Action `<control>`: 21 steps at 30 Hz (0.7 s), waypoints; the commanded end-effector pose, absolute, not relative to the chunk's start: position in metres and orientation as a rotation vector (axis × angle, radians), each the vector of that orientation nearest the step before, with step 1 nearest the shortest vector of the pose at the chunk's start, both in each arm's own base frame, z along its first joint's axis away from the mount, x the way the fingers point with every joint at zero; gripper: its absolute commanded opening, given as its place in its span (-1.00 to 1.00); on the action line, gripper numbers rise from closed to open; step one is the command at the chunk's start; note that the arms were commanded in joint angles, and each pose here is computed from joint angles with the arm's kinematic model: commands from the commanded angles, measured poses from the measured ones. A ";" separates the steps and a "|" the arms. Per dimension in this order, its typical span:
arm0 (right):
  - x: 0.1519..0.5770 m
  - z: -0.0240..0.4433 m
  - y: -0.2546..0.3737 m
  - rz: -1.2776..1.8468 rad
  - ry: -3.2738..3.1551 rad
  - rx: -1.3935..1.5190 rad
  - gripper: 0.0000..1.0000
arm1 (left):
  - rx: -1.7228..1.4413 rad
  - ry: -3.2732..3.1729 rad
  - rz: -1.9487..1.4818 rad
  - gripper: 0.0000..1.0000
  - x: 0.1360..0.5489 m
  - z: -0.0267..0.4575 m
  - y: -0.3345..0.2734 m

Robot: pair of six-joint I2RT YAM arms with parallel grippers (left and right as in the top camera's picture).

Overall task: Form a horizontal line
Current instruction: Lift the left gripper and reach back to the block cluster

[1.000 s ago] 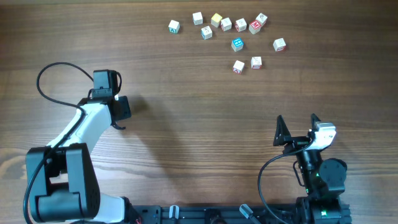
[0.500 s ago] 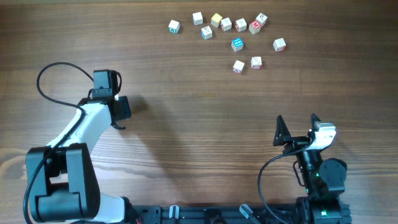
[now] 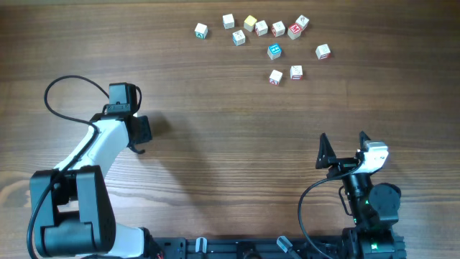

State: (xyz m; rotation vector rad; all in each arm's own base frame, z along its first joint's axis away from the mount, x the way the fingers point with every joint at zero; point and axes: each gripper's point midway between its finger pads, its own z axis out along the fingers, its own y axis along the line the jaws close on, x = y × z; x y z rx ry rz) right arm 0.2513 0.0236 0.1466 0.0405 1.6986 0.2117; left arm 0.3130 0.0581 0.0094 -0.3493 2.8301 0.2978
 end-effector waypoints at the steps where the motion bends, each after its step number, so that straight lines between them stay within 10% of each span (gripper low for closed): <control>1: 0.252 0.149 0.020 0.197 1.690 0.056 0.99 | -0.361 2.868 0.245 -0.11 0.306 0.003 0.052; 21: 0.252 0.149 0.020 0.197 1.690 0.056 0.99 | -0.171 2.993 -0.849 -0.10 0.268 0.020 -0.096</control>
